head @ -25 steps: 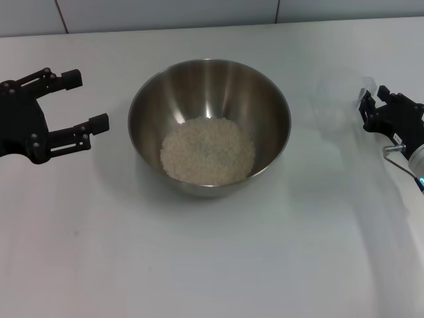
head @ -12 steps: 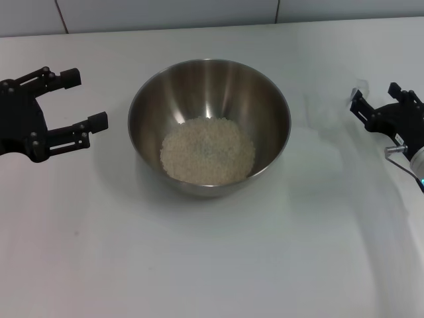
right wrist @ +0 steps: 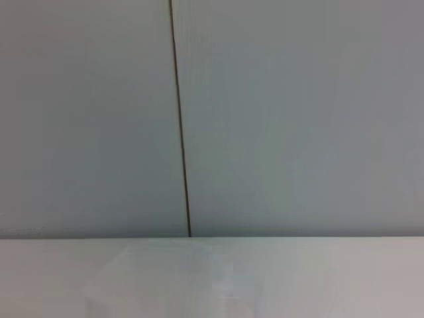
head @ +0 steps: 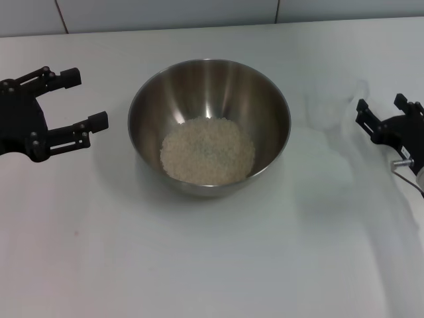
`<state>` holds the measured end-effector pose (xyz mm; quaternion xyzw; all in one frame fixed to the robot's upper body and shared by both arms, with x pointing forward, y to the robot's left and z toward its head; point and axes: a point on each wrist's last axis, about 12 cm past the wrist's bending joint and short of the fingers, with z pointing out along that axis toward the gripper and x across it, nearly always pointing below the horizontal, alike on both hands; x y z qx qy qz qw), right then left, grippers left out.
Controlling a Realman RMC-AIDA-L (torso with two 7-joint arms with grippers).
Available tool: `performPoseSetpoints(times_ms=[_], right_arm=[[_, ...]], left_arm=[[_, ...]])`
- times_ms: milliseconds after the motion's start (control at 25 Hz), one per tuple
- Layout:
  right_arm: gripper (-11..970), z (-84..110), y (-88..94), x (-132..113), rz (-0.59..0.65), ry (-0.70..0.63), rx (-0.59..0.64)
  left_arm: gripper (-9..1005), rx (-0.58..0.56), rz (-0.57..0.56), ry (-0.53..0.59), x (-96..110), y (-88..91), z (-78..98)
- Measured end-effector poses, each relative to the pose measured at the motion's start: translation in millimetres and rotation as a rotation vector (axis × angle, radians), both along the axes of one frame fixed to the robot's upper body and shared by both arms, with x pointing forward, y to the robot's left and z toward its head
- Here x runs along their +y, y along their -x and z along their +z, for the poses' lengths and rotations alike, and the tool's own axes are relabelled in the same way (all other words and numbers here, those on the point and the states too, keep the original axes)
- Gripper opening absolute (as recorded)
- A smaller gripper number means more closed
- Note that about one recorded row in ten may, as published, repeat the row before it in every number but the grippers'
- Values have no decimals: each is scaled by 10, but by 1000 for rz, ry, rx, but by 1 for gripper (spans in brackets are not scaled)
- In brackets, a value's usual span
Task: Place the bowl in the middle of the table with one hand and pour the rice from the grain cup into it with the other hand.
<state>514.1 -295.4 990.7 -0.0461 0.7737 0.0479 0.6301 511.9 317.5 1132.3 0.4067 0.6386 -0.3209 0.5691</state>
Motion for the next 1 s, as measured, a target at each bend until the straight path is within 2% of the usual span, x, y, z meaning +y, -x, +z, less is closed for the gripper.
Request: performPoseSetpoints(times_ms=[240,440,560,680,760,1000], right_arm=[[764,-25,337,7,48,-21,-76],[763,143,688,132,181,-77,-279],[762,262,806,198,287,-102,-386],[761,352,824,253,426,-118,-439],[761,377,785,262,509,-124,-431],[762,371,633,217,600,-137,-359]], left_arm=[[825,5,4,-3,5,0,-12],[825,10,8,-3,19,23,-27],[825,16,5,0,25,49,-40],[825,23,3,2,36,87,-63],[825,27,-5,8,38,123,-88],[825,33,-32,24,43,229,-171]])
